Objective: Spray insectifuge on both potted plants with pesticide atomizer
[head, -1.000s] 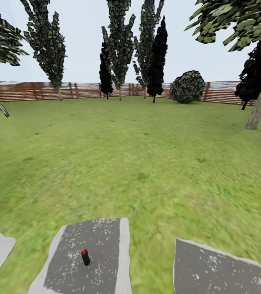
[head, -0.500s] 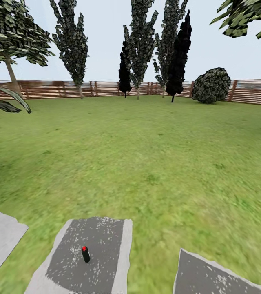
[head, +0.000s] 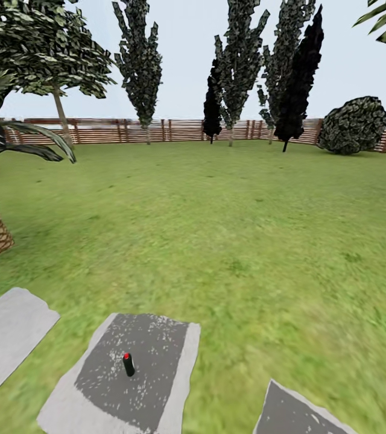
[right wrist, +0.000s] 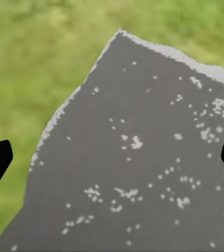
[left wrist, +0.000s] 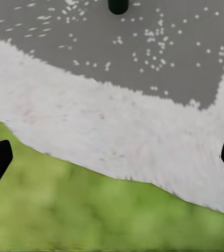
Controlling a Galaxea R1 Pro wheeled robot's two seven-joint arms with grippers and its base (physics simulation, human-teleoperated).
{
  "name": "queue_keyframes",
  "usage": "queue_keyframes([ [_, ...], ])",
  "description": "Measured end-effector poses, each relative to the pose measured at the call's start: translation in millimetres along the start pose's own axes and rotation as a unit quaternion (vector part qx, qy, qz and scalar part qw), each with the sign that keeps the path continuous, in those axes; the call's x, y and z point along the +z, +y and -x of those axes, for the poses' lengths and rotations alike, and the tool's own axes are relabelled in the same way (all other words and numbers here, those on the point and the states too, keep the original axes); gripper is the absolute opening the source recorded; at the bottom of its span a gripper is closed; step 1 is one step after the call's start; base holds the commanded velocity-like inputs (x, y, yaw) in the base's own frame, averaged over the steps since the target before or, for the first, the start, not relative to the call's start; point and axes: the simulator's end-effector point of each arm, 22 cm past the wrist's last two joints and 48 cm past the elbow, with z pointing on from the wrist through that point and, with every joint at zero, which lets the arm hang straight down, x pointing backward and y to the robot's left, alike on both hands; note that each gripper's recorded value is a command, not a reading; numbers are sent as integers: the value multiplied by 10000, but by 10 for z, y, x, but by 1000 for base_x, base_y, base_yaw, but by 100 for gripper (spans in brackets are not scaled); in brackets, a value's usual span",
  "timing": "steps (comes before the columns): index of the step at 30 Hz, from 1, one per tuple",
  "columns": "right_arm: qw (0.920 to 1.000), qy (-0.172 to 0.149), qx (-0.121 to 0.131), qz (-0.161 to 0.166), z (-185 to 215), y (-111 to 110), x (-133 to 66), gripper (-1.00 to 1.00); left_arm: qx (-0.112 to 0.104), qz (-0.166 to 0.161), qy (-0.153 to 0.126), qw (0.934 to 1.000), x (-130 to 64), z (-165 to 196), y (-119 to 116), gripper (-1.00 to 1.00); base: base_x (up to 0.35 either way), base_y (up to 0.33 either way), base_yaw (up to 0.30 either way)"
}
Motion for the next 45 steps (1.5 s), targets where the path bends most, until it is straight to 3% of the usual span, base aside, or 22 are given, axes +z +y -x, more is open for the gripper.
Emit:
queue_keyframes([
  [16,10000,-2,0,0,1,0,-1,100,0,0,-4,10000,0,4,0,100,64,-277,278],
  [45,10000,-1,0,1,1,1,-1,100,-6,2,-1,10000,-3,-3,1,100,171,-232,278],
])
